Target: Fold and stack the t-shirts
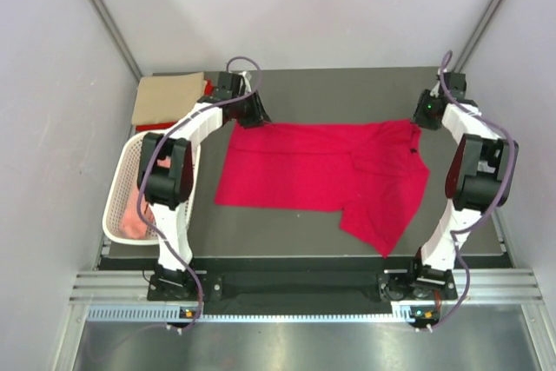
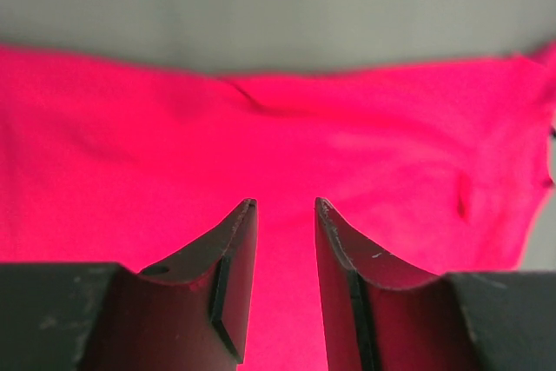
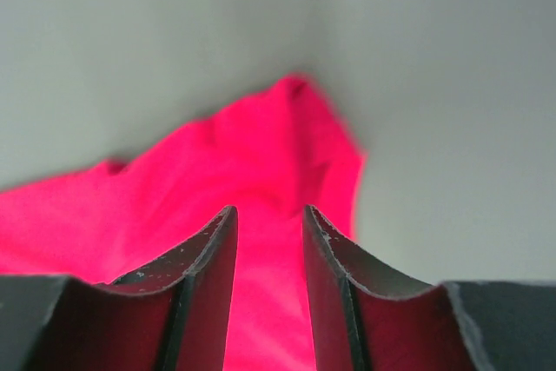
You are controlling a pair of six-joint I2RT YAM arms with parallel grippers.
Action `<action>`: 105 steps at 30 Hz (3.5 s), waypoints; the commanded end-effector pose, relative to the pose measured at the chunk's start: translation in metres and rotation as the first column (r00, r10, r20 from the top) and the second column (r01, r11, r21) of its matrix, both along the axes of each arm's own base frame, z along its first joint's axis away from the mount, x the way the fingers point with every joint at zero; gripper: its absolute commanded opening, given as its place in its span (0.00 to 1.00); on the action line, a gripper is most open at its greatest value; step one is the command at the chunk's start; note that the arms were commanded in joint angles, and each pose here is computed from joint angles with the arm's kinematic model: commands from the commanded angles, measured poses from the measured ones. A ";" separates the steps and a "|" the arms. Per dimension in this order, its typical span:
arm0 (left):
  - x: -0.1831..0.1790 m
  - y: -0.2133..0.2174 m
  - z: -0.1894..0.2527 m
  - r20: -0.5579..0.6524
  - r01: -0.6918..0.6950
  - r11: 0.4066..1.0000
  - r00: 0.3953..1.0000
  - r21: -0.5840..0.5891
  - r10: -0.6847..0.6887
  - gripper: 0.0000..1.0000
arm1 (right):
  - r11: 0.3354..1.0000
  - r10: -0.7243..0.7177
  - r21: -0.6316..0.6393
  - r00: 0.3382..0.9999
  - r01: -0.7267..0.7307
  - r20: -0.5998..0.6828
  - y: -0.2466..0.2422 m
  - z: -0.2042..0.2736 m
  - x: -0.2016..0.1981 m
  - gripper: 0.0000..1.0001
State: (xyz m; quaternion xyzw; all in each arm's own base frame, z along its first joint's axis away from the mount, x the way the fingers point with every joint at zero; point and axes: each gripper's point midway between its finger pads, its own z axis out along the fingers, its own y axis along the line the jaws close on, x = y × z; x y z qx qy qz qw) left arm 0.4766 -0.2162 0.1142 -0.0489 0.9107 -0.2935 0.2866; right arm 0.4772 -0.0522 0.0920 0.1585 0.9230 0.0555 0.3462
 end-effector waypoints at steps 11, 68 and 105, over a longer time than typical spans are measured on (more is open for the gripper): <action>0.074 0.028 -0.063 -0.021 -0.110 0.993 0.994 0.048 0.111 0.38 | 0.991 0.023 0.132 0.998 -0.032 0.066 -0.028 -0.036 0.058 0.29; -0.079 -0.246 -0.003 0.109 0.258 0.942 0.965 -0.213 -0.240 0.38 | 0.969 -0.185 0.152 0.978 0.197 -0.092 0.009 -0.022 -0.123 0.33; -0.093 -0.284 -0.042 0.044 0.291 0.917 0.956 -0.273 -0.291 0.39 | 0.960 -0.195 0.167 0.965 0.224 -0.175 0.016 -0.059 -0.127 0.28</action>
